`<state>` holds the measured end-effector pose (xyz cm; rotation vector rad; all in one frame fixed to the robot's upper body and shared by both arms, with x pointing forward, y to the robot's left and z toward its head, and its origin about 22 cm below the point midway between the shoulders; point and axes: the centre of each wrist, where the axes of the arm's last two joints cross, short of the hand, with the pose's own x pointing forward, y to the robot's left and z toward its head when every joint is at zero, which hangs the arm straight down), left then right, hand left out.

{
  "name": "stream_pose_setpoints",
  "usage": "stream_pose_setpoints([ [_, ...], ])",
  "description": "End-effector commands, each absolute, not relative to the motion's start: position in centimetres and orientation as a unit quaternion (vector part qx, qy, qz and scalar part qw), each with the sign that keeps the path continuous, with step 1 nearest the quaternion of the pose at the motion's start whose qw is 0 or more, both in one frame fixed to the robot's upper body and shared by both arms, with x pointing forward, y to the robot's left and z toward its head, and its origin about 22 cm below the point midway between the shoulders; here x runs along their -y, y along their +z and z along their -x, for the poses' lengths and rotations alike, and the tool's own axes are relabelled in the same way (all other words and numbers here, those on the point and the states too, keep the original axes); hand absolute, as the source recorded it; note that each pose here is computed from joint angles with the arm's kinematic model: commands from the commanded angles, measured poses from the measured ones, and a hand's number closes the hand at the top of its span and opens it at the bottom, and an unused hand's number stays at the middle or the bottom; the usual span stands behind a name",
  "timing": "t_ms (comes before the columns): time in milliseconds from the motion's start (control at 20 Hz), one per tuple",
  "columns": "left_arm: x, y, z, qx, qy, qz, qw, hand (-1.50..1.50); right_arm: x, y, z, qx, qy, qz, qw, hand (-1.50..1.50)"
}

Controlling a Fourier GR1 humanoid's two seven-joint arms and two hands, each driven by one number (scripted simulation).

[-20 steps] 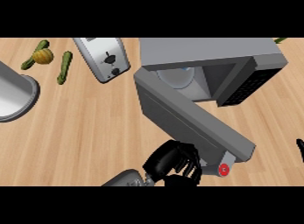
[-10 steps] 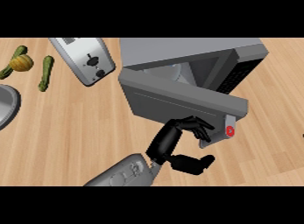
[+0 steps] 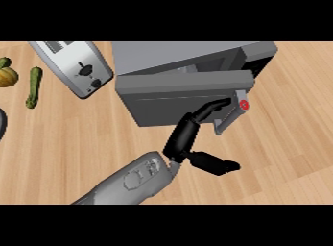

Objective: Pick up the milk, place it into the microwave and close the microwave

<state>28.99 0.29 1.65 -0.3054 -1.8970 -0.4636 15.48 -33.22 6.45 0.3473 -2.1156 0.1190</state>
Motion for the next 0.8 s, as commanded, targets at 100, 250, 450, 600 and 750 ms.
stream_pose_setpoints([
  [100,0.1,3.0,-30.7,0.815,-0.173,0.120,0.540,-1.50,33.3,7.7,-16.3,0.868,0.064,-0.169,0.463,-1.50],
  [250,0.3,3.6,-31.6,0.819,-0.168,0.109,0.538,-1.50,33.2,7.9,-16.4,0.865,0.058,-0.182,0.463,-1.50],
  [450,0.3,3.8,-32.3,0.821,-0.161,0.099,0.539,-1.50,33.2,8.6,-17.0,0.865,0.071,-0.198,0.456,-1.50],
  [600,0.5,4.1,-32.7,0.825,-0.160,0.093,0.534,-1.50,33.6,9.3,-17.4,0.865,0.078,-0.201,0.452,-1.50],
  [750,0.2,3.7,-32.8,0.823,-0.151,0.092,0.540,-1.50,33.8,9.6,-17.7,0.864,0.083,-0.207,0.451,-1.50],
])
